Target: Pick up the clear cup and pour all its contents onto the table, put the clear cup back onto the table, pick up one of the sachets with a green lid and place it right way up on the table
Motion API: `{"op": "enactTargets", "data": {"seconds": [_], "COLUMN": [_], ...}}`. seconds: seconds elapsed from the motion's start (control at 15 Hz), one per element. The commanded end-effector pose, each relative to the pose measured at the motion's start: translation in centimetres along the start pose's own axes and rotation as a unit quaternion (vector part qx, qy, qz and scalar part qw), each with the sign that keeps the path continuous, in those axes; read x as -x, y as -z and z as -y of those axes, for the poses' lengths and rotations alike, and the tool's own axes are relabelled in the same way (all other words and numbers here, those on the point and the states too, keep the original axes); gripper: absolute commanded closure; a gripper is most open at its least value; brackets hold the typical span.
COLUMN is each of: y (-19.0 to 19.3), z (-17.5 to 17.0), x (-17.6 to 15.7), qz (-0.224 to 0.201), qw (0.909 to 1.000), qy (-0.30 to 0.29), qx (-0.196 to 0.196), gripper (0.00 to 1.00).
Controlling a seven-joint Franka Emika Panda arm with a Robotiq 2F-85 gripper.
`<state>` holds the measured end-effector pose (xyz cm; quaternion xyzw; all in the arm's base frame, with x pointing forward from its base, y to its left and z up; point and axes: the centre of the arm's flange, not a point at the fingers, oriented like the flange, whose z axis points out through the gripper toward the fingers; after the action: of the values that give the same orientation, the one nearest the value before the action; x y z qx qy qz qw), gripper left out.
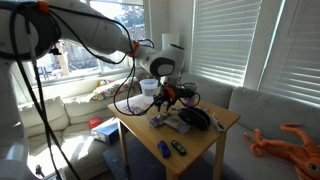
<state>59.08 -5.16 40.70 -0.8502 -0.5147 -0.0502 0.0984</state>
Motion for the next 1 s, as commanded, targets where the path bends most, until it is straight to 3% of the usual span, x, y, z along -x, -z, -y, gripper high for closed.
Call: {"op": "enactTargets", "data": {"seconds": [0.0,0.07,0.33,0.53,0.67,0.87,0.93], "y": [0.9,1.1,1.6,1.4,1.1,0.6,0.4], "z": [-1.3,-1.3,-1.5,-1.5,-1.4,-1.2,-1.1], "x": [-0.2,-0.1,0.5,0.7,0.6,0.4,0.3], "qz": [0.012,0.013,0.023,0.029,0.031,0.035,0.037], "qw": [0.9996,0.9996,0.9986,0.9974,0.9964,0.9948,0.9943], "qy": [0.022,0.026,0.047,0.066,0.078,0.095,0.099], "qx": [-0.009,-0.008,-0.005,-0.007,-0.007,-0.009,-0.010], "gripper": [0.29,0.28,0.04,0.13,0.25,0.53,0.56]}}
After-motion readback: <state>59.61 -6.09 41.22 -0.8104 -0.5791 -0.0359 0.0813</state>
